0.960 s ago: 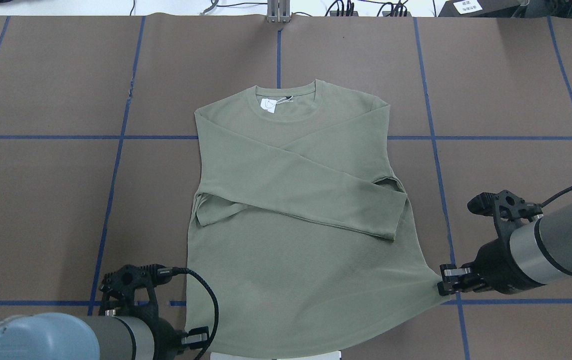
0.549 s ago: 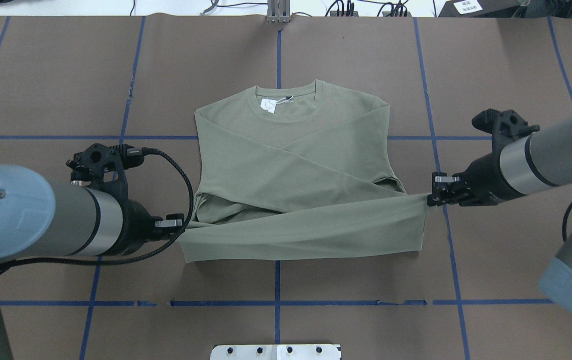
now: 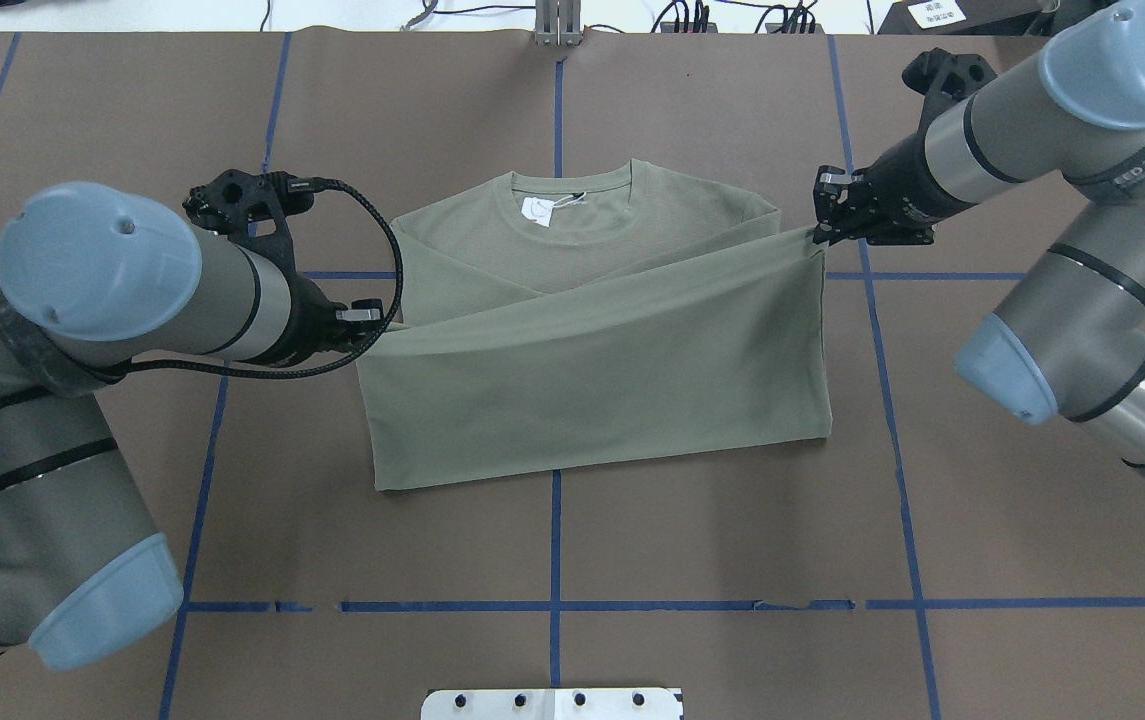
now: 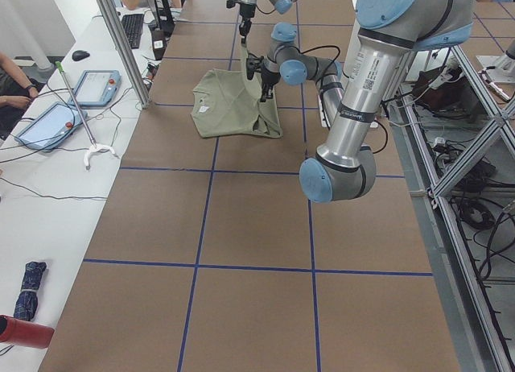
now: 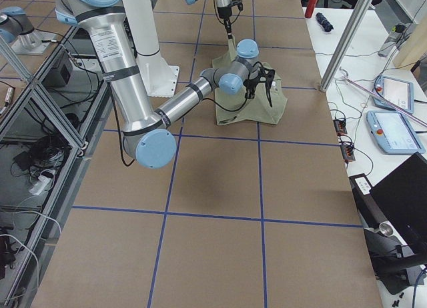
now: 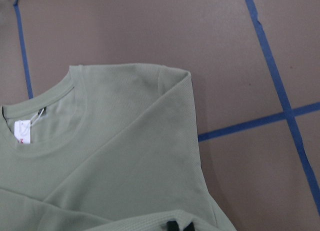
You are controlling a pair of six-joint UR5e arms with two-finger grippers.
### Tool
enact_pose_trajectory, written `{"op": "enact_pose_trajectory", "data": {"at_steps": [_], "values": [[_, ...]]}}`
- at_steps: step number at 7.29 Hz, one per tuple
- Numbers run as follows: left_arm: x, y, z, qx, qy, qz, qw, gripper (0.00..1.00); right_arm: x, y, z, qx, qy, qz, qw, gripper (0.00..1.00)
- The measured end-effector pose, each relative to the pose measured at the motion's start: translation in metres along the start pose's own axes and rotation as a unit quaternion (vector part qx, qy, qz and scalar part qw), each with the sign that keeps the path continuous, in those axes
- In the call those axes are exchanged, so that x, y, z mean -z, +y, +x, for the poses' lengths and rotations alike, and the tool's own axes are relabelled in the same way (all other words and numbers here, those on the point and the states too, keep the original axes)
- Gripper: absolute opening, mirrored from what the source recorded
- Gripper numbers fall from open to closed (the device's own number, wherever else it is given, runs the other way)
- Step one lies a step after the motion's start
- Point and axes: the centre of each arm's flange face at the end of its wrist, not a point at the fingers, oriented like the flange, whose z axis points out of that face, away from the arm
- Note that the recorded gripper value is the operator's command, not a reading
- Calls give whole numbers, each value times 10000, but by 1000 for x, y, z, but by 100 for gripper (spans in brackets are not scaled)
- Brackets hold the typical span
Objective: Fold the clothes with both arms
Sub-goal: 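Lift the hem with both grippers and fold it toward the collar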
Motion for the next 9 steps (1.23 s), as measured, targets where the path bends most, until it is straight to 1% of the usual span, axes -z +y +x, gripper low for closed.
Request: {"op": "enact_pose_trajectory", "data": {"at_steps": [2, 4, 5, 7, 9], "values": [[-25, -41, -7, 79, 6, 248, 9997, 0, -14, -33, -19, -71, 93, 132, 9998, 0], [-60, -79, -6, 184, 30, 428, 9989, 0, -35, -61, -33, -115, 205, 271, 9994, 0], [-78, -94, -8, 216, 51, 491, 9985, 0, -48, -72, -35, -124, 223, 298, 9992, 0], [-115, -110, -19, 244, 70, 553, 9981, 0, -72, -88, -33, -173, 306, 290, 9990, 0], [-138, -120, -30, 296, -16, 574, 9979, 0, -83, -94, -29, -198, 358, 278, 9988, 0]]}}
